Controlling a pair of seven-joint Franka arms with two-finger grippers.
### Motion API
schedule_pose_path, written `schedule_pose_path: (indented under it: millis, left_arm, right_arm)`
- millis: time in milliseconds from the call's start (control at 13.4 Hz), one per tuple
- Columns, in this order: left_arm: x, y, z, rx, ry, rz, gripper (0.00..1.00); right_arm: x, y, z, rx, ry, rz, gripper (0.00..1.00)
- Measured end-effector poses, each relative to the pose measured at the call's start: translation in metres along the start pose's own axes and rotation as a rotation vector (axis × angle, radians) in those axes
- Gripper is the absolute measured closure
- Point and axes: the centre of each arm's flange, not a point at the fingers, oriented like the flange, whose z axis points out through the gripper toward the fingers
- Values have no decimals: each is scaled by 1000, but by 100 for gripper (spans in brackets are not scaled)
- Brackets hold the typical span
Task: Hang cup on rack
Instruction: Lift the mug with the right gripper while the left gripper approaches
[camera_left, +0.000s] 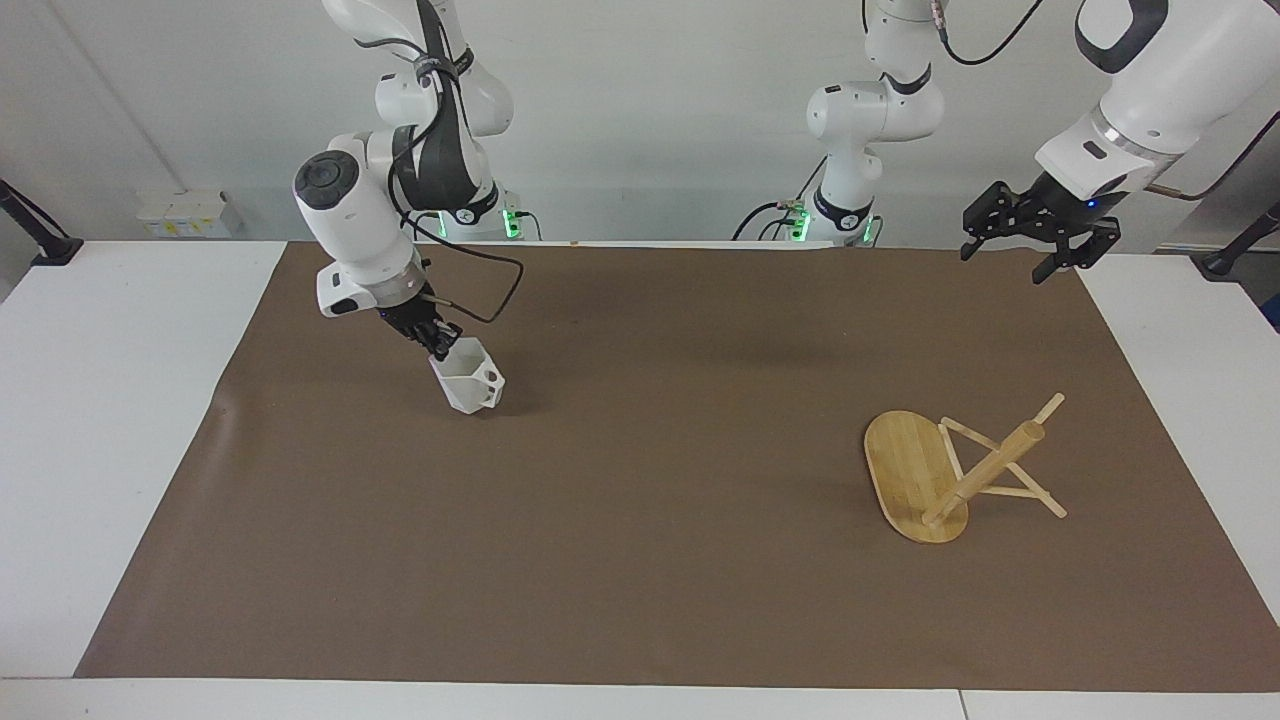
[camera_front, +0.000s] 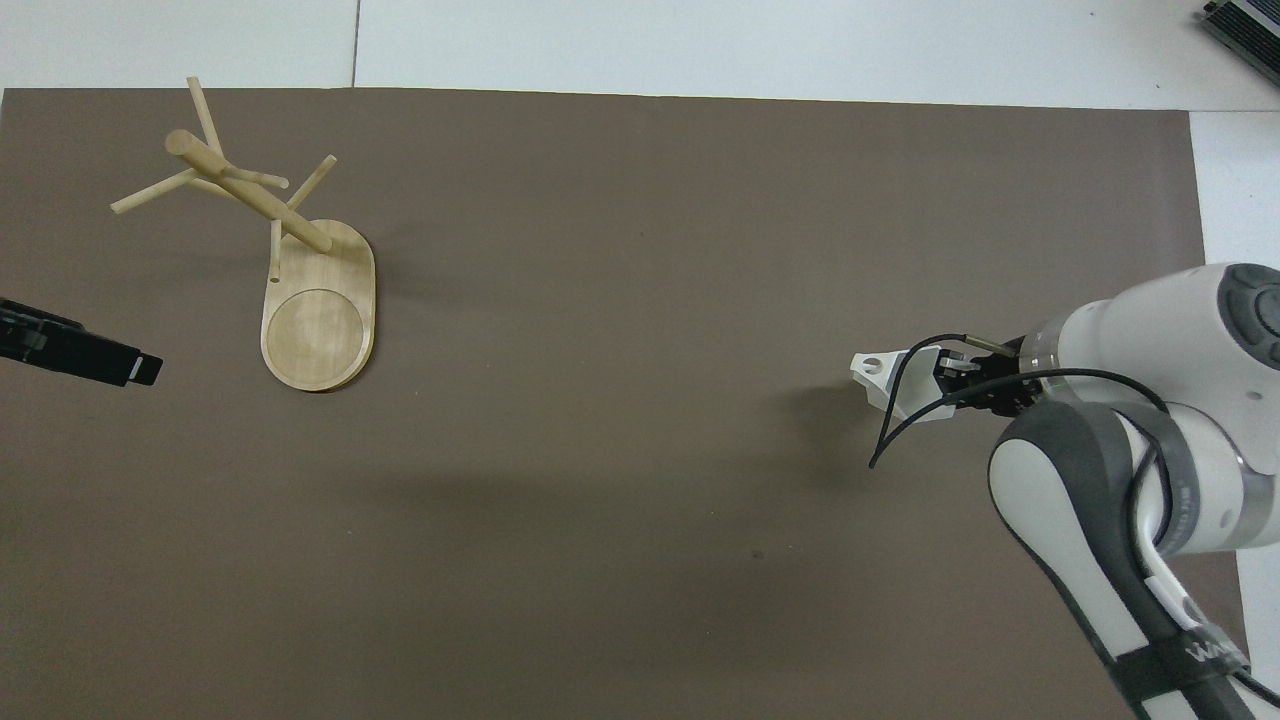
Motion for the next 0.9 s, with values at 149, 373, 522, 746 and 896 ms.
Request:
schedule_pose_path:
  millis: [149, 373, 522, 746, 896]
  left_arm:
    - [1, 2, 0, -19, 9, 104, 0]
    - [2, 2, 2, -76, 44, 178, 0]
    - [4, 2, 6, -96, 87, 275, 0]
    - [3, 6, 18, -134, 155, 442, 0]
    - [3, 7, 23, -144, 216, 532, 0]
  right_arm:
    - [8, -9, -45, 17, 50, -172, 96]
    - [11, -20, -101, 26, 111, -382, 96]
    - [7, -31, -126, 63, 128, -442, 96]
    - [-4, -53, -153, 243, 131, -461, 96]
    - [-9, -64, -158, 365, 117, -443, 96]
